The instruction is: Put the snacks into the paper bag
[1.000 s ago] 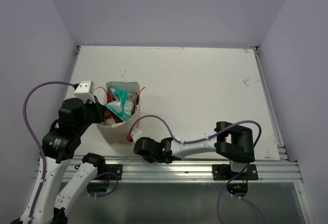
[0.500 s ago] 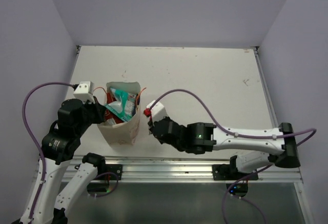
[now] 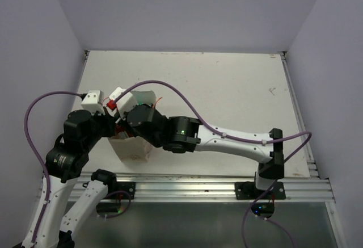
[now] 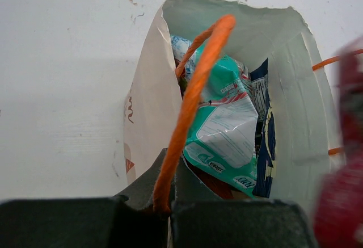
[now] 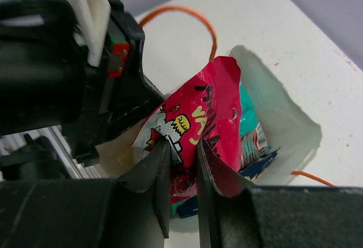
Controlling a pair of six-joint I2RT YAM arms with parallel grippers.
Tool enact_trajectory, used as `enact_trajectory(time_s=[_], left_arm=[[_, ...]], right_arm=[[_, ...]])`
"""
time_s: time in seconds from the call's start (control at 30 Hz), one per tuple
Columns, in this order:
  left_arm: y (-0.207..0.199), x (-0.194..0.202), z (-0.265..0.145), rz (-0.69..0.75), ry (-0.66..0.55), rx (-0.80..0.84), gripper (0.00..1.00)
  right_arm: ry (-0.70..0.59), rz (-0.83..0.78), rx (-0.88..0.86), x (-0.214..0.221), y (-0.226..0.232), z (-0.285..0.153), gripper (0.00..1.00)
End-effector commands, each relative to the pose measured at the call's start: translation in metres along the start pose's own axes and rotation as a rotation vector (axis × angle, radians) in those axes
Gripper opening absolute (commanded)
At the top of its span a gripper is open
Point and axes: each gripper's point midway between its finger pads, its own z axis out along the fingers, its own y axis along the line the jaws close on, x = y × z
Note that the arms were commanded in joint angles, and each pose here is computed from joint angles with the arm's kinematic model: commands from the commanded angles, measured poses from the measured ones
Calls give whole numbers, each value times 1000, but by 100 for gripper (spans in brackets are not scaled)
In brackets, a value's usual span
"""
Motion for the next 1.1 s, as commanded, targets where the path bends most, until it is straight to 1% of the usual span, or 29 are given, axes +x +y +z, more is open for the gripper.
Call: enact_trajectory(time_s=[0.0,0.03,0.1,0.13,0.17,0.2,0.23,0.27,0.4,0.5,0.53,0.57,0.63,0.67,0.8,0.93,1.07], left_arm=[[-6,-5,-4,1,-17,29,0],[-6,-4,-4,1,-16,29,0],[-6,-5,-4,0,-18,28,0],[-5,-4,-4,0,-16,27,0],[-5,-4,-4,0,-16,27,0],[-5,-4,-4,0,-16,27,0],[-6,-5,-4,0,-19,28,0],[-6,-4,-3,-2,-16,29,0],[-6,-3,-2,-2,-12,31,0],[-6,-3,-2,-6,-14,30,0],[-6,-2,-2,-5,-12,30,0],[-6,-1,-1,-6,-10,31,0],[-6,-2,-1,-6,-13,31,0],[-6,-2,-1,-6,-11,33,0],[-6,-3,-1,-5,-13,31,0],[-6,-3,-2,-3,-14,29,0],[-5,-4,-3,-3,-17,23,0]], right_arm=[[18,-44,-2,5,-9,19,0],[26,-37,12,8,-13,22,0],[38,-26,39,12,-27,25,28],[45,-11,45,13,-30,25,39],[39,-2,51,8,-34,23,69],[36,6,80,5,-44,23,85],[35,1,95,2,-48,19,97],[11,13,106,-11,-53,13,99],[-47,42,176,-41,-77,-14,99],[-48,90,238,-41,-96,-36,99],[-40,102,245,-36,-98,-38,99],[4,96,247,-13,-96,-35,99],[17,155,238,-1,-97,-40,99],[51,151,232,17,-94,-35,99],[70,185,236,36,-96,-26,99],[58,239,216,42,-97,-16,98],[85,253,218,61,-97,-8,97]])
